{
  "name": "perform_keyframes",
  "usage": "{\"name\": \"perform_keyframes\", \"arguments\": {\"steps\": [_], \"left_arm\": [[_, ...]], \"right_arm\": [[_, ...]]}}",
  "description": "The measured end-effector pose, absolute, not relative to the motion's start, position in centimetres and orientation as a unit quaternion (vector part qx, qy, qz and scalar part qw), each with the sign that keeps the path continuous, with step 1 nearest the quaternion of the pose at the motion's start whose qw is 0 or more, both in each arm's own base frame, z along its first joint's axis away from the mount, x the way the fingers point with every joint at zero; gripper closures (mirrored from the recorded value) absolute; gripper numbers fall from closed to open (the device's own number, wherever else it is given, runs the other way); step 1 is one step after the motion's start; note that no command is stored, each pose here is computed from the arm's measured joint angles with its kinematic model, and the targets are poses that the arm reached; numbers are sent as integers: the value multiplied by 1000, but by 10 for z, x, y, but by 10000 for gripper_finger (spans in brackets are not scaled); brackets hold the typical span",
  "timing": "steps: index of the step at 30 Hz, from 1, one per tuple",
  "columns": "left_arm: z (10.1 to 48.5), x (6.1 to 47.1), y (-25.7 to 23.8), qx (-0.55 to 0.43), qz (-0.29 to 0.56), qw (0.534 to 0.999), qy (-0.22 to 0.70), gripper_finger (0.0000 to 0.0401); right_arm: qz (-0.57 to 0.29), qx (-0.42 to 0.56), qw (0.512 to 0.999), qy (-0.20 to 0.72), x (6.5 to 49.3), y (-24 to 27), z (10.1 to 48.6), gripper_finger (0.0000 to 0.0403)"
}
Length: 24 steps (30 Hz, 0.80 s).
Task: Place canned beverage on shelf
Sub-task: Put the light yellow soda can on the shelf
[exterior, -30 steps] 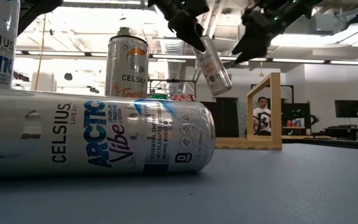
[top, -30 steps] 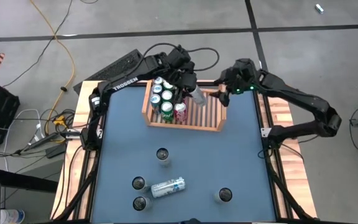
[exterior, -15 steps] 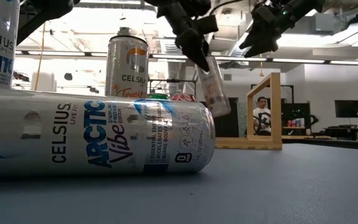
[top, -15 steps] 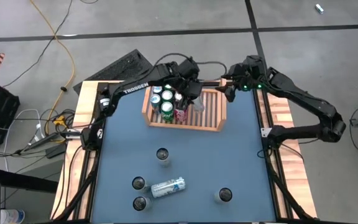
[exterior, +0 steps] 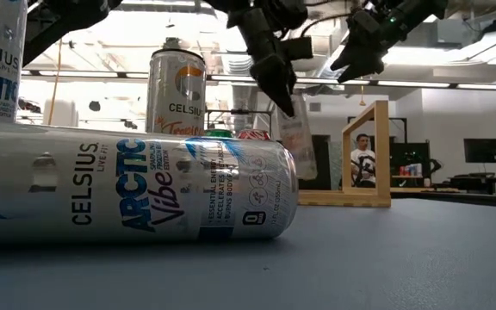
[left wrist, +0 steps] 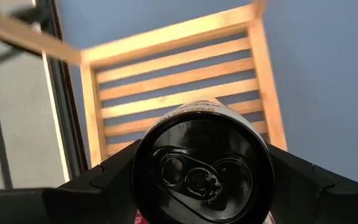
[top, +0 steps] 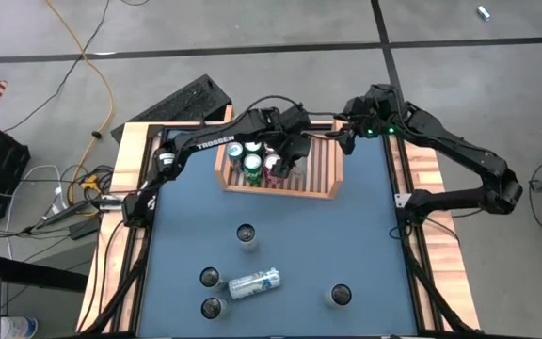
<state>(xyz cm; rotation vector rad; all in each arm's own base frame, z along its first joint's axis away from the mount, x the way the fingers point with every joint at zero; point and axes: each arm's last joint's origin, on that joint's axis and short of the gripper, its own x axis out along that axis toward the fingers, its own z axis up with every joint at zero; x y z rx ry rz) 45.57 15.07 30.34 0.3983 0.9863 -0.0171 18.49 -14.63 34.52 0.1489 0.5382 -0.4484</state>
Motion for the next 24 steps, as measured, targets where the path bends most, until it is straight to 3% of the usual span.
{"name": "perform_keyframes", "arguments": {"steps": [6, 24], "left_arm": [[287, 463, 144, 158, 2, 855, 494, 148], [287, 464, 135, 129, 31, 854, 504, 148]], "right_arm": [[-216, 72, 937, 264, 185, -145, 345, 82], [-212, 72, 938, 264, 187, -144, 345, 82]]}}
